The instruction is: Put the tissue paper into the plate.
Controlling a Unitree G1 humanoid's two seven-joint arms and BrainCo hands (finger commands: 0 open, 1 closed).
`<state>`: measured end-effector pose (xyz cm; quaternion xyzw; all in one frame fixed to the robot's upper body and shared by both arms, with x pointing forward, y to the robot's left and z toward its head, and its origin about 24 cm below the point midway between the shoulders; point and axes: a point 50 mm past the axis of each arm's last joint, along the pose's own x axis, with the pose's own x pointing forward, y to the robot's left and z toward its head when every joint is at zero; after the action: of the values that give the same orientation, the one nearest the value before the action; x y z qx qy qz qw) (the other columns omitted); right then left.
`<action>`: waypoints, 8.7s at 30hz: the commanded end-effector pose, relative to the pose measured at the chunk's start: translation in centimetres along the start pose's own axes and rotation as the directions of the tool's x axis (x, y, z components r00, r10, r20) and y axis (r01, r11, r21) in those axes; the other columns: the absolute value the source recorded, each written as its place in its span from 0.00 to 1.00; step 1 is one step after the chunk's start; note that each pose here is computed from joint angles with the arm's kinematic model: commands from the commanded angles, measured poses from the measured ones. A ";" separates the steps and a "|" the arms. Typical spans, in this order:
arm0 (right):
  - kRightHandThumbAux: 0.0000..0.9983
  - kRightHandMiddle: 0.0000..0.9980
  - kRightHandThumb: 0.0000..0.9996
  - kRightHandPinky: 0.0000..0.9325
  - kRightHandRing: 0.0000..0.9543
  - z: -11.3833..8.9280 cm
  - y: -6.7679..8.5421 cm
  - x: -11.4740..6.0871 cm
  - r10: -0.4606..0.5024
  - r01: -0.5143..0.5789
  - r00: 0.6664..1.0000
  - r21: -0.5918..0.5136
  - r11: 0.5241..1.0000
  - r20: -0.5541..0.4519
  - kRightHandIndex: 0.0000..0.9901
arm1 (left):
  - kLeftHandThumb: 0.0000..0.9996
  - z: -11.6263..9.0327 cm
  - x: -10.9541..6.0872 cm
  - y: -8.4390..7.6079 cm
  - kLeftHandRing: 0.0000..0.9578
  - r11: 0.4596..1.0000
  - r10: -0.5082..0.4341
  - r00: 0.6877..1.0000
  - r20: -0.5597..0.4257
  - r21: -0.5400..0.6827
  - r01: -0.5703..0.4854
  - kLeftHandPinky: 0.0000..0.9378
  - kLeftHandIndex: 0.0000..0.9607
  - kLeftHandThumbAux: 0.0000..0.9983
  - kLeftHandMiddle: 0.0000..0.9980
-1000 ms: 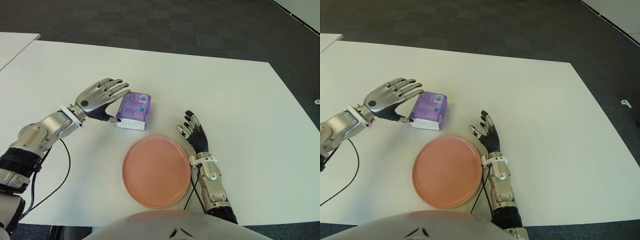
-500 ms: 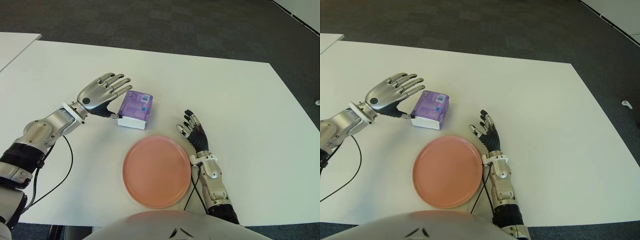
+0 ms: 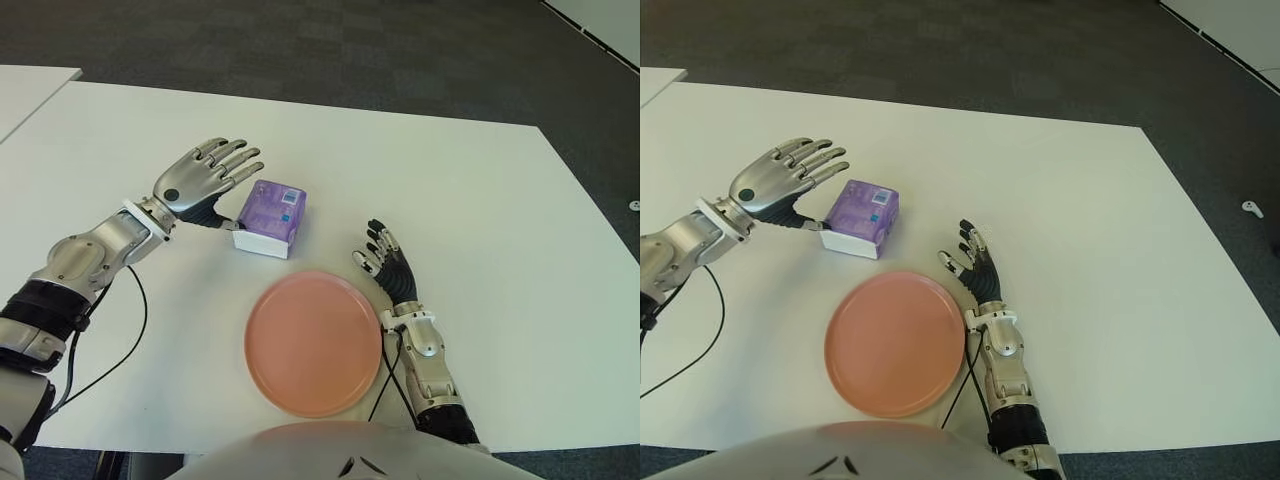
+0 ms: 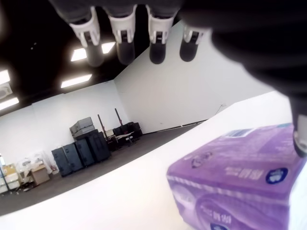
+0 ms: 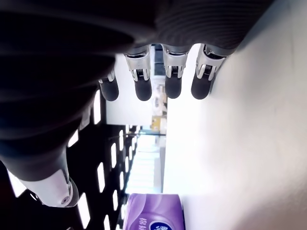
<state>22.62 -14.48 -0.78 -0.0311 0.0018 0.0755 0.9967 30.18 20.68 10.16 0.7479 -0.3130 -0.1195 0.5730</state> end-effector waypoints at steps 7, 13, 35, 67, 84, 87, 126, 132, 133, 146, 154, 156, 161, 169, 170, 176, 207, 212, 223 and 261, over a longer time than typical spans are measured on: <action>0.66 0.00 0.00 0.00 0.00 -3.2 -0.5 -2.1 0.019 -0.020 0.986 -0.006 1.000 -0.166 0.00 | 0.06 1.1 -0.3 -0.2 0.00 0.994 -0.046 0.999 0.014 -0.100 0.047 0.00 0.00 0.40 0.00; 0.65 0.00 0.00 0.00 0.00 -3.1 -0.3 -2.0 0.020 -0.021 0.986 -0.002 1.000 -0.165 0.00 | 0.05 1.8 -0.4 0.5 0.00 0.987 -0.058 0.998 0.037 -0.148 0.063 0.00 0.00 0.39 0.00; 0.63 0.00 0.00 0.00 0.00 -3.2 -0.3 -1.8 0.019 -0.018 0.984 0.004 1.000 -0.179 0.00 | 0.05 3.7 -1.1 -0.6 0.00 0.957 -0.201 0.966 0.160 -0.180 0.229 0.00 0.00 0.39 0.00; 0.65 0.00 0.00 0.00 0.00 -3.2 0.2 -1.9 0.010 -0.009 0.980 0.003 1.000 -0.198 0.00 | 0.01 1.0 0.5 -4.3 0.00 0.961 -0.233 0.961 0.147 0.187 0.204 0.00 0.00 0.38 0.00; 0.62 0.02 0.00 0.00 0.00 -3.0 0.9 -2.3 -0.013 0.015 0.969 0.008 1.000 -0.249 0.00 | 0.02 0.0 2.6 -3.2 0.00 0.980 -0.070 0.991 0.111 0.193 0.048 0.00 0.00 0.40 0.00; 0.62 0.03 0.00 0.00 0.00 -2.8 0.9 -2.3 -0.023 0.027 0.965 0.011 1.000 -0.260 0.00 | 0.04 -0.1 3.0 -2.5 0.00 0.988 0.003 0.996 0.091 0.153 -0.017 0.00 0.00 0.42 0.00; 0.65 0.05 0.00 0.00 0.01 -2.4 0.8 -2.4 -0.041 0.043 0.958 0.002 0.999 -0.285 0.01 | 0.02 3.3 3.4 -1.9 0.00 0.994 0.034 0.990 0.139 -0.104 -0.020 0.00 0.00 0.43 0.00; 0.65 0.04 0.00 0.00 0.01 -2.4 0.7 -2.4 -0.039 0.042 0.958 0.004 0.999 -0.283 0.01 | 0.03 3.4 3.4 -2.4 0.00 0.994 -0.014 0.988 0.152 -0.103 0.030 0.00 0.00 0.42 0.00; 0.65 0.04 0.00 0.00 0.01 -2.4 0.6 -2.5 -0.036 0.039 0.959 0.004 0.999 -0.282 0.01 | 0.03 3.3 3.4 -2.6 0.00 0.994 -0.027 0.988 0.152 -0.102 0.043 0.00 0.00 0.42 0.00; 0.66 0.02 0.00 0.00 0.00 -2.3 0.5 -2.5 -0.021 0.023 0.963 0.004 1.000 -0.269 0.01 | 0.01 2.2 3.4 -4.6 0.00 0.986 -0.145 0.985 0.094 -0.071 0.152 0.00 0.00 0.39 0.00; 0.67 0.02 0.00 0.00 0.00 -2.3 0.5 -2.6 -0.025 0.028 0.964 0.008 1.000 -0.264 0.01 | 0.01 1.6 3.5 -5.4 0.00 0.986 -0.155 0.987 0.053 -0.060 0.158 0.00 0.00 0.38 0.00; 0.68 0.03 0.00 0.01 0.01 -2.3 0.5 -2.6 -0.026 0.029 0.965 0.009 1.000 -0.262 0.01 | 0.01 1.5 3.6 -5.6 0.00 0.986 -0.156 0.987 0.045 -0.058 0.158 0.00 0.00 0.38 0.00; 0.70 0.03 0.00 0.01 0.02 -2.3 0.4 -2.6 -0.025 0.029 0.966 0.012 0.999 -0.256 0.02 | 0.01 1.4 3.6 -5.9 0.00 0.985 -0.163 0.986 0.029 -0.049 0.165 0.00 0.00 0.38 0.00; 0.69 0.03 0.00 0.01 0.02 -2.4 0.4 -2.6 -0.024 0.028 0.967 0.014 1.000 -0.252 0.02 | 0.01 1.3 3.5 -6.3 0.00 0.982 -0.183 0.983 0.017 -0.038 0.184 0.00 0.00 0.37 0.00; 0.68 0.03 0.00 0.00 0.02 -2.4 0.4 -2.7 -0.024 0.028 0.967 0.013 1.000 -0.252 0.02 | 0.01 1.3 3.6 -6.3 0.00 0.982 -0.184 0.983 0.017 -0.036 0.184 0.00 0.00 0.37 0.00; 0.68 0.03 0.00 0.01 0.02 -2.5 0.4 -2.7 -0.024 0.029 0.968 0.015 0.999 -0.252 0.02 | 0.02 1.2 3.6 -6.4 0.00 0.983 -0.181 0.983 0.011 -0.026 0.182 0.00 0.00 0.37 0.00; 0.70 0.03 0.00 0.02 0.02 -2.7 -0.1 -3.2 -0.032 0.039 0.965 0.022 0.999 -0.261 0.01 | 0.02 2.0 3.9 -6.5 0.00 0.987 -0.155 0.986 0.058 -0.028 0.157 0.00 0.00 0.39 0.00; 0.72 0.04 0.00 0.04 0.02 -2.6 -0.1 -3.2 -0.029 0.035 0.967 0.018 0.999 -0.253 0.01 | 0.03 2.2 3.9 -6.6 0.00 0.987 -0.155 0.985 0.073 -0.029 0.157 0.00 0.00 0.40 0.00; 0.74 0.03 0.00 0.05 0.02 -2.7 -0.1 -3.3 -0.026 0.030 0.966 0.011 0.999 -0.257 0.01 | 0.05 4.4 3.2 -8.4 0.00 0.972 -0.220 0.972 0.087 -0.061 0.225 0.00 0.00 0.41 0.00; 0.71 0.03 0.00 0.05 0.02 -3.7 -0.7 -3.5 0.003 -0.005 0.978 -0.008 1.000 -0.208 0.01 | 0.08 6.0 -0.4 -11.8 0.00 0.905 -0.412 0.911 0.019 -0.111 0.411 0.00 0.00 0.42 0.00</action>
<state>20.76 -15.21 -0.79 -0.0440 0.0167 0.0735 0.9962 33.36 16.95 1.39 0.7523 -0.2241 -0.1780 0.5935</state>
